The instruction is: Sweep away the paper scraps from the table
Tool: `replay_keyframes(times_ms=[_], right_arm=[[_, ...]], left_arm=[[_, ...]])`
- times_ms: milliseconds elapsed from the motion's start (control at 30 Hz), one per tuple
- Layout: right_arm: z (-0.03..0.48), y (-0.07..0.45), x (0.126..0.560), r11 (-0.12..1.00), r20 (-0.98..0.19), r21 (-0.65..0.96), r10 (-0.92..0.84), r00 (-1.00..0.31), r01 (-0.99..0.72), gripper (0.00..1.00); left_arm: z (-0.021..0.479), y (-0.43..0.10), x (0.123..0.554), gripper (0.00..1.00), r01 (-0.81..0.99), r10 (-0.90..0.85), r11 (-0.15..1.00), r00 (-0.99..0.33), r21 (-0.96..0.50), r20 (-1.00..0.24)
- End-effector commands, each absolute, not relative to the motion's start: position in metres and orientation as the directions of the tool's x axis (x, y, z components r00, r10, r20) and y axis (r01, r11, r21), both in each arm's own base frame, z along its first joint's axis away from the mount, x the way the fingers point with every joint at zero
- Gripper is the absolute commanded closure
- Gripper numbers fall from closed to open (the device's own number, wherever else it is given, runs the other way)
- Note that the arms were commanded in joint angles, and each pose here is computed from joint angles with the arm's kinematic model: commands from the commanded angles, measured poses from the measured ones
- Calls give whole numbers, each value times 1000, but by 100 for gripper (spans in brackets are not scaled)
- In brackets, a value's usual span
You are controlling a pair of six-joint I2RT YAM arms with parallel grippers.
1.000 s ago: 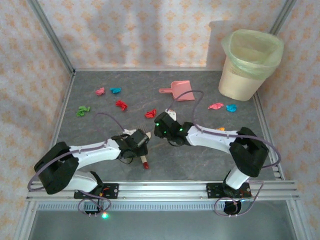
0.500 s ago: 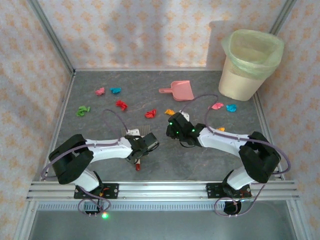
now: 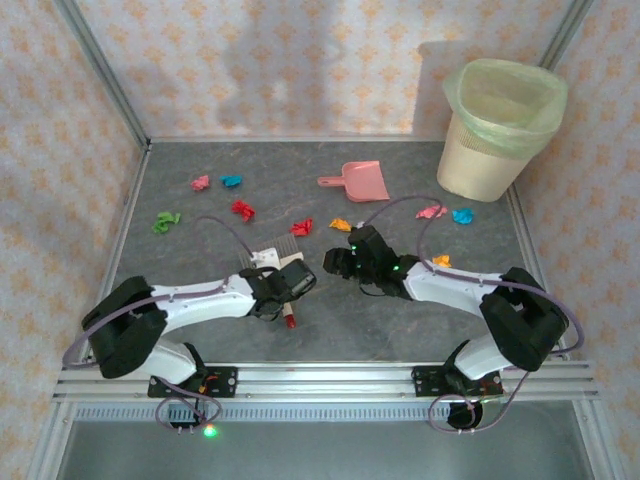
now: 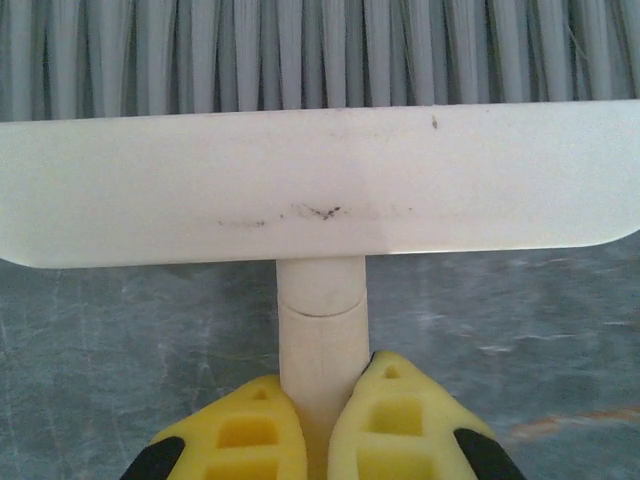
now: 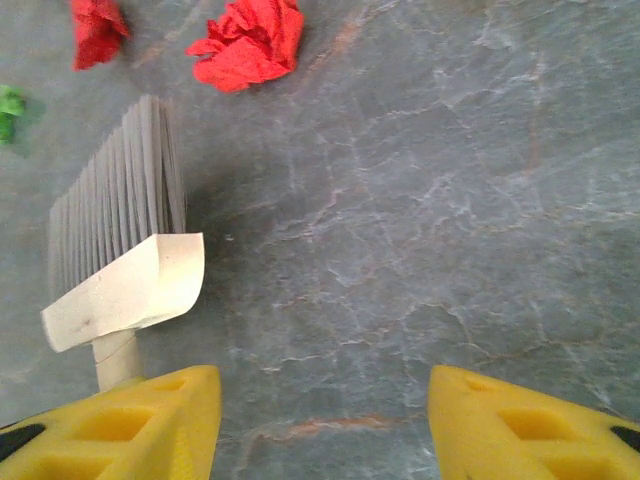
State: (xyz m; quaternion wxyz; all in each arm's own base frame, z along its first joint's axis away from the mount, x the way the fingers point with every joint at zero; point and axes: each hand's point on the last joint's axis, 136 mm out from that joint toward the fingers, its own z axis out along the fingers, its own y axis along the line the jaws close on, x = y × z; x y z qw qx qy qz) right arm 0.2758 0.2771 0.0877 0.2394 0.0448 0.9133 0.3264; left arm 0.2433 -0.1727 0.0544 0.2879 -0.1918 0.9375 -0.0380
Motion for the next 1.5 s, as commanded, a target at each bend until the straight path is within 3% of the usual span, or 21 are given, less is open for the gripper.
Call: replay_keyframes(times_ms=[0,333,867,1233,1467], right_arm=[[115,295,276,633,-370,761,249,-895,-138,41],[143,320,263,453,-330,866,200,-923,-211,38],[127,327,267,448,-244,884,206,-948,-131,46],[126,327,270,434,-220,895,226,-949,-104,68],[126,323,274,423,-196,903,259,-946,-71,94]], left_arm=[[77,-171,252,100,-314,-392,920,-727,-235,-564],[109,-205,244,100,-181,-362,897,-823,-403,-437],[119,-230,243,100,-140,-338,871,-866,-470,-369],[119,-226,242,100,-142,-339,875,-861,-462,-379],[120,-227,242,100,-136,-336,874,-862,-466,-380]])
